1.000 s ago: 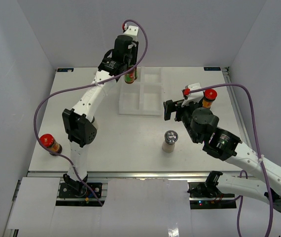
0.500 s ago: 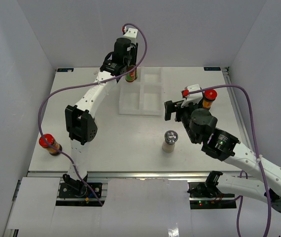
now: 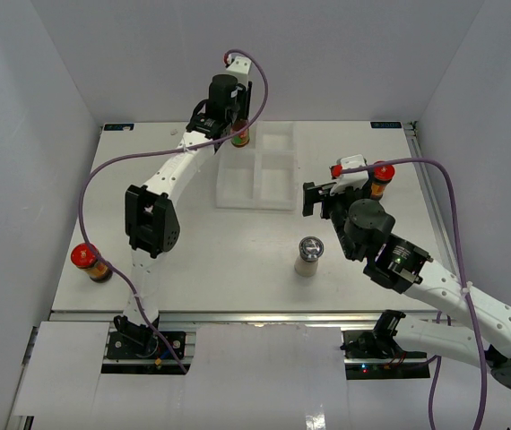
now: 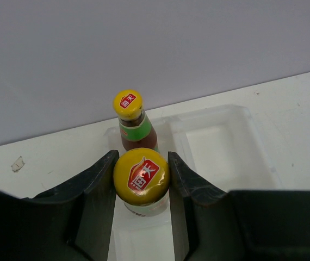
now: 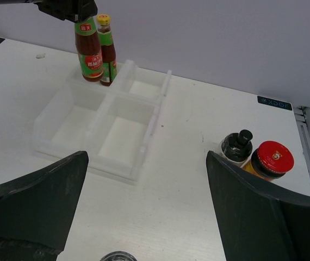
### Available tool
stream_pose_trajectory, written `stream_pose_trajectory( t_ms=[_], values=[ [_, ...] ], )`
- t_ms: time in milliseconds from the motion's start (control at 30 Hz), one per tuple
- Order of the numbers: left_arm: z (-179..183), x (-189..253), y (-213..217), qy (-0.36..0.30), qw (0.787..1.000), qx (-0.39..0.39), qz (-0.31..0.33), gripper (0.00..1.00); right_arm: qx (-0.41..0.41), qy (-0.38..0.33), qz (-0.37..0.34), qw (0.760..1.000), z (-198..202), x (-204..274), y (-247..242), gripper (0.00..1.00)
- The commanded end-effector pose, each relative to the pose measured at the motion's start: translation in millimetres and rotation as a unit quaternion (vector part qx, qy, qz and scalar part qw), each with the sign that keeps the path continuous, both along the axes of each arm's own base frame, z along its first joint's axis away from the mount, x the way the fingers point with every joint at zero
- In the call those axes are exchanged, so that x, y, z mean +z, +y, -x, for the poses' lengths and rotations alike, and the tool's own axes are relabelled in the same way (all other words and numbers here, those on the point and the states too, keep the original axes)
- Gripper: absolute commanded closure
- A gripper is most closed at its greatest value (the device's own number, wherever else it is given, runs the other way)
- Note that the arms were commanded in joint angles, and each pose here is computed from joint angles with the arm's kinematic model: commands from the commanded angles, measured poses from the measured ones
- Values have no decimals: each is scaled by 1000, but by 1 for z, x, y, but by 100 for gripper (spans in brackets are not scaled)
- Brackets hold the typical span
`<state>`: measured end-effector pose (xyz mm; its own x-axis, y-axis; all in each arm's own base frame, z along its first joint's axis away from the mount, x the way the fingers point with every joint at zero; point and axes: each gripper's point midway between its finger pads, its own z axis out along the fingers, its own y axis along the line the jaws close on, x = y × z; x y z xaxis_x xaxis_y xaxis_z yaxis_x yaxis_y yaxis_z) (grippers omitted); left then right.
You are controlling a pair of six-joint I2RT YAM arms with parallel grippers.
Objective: Organize the condiment bottles
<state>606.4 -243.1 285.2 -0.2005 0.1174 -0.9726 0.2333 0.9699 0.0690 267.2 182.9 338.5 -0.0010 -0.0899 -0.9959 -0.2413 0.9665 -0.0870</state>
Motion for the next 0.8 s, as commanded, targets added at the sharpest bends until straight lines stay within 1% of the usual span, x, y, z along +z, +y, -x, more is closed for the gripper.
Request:
stream_pose_trajectory(
  t_ms=[0,200,767],
  values=[
    [-9,62,0,-95,995,-7,35,100,-20,-26,-22,999,-6,15,-4,4],
    [-14,59,-1,-100,994,-10,36,100,-24,-27,-15,999,-10,11,-5,4],
    [-24,14,1,-64,997,-9,31,100,-27,-23,-11,999,-16,5,-8,4]
  ],
)
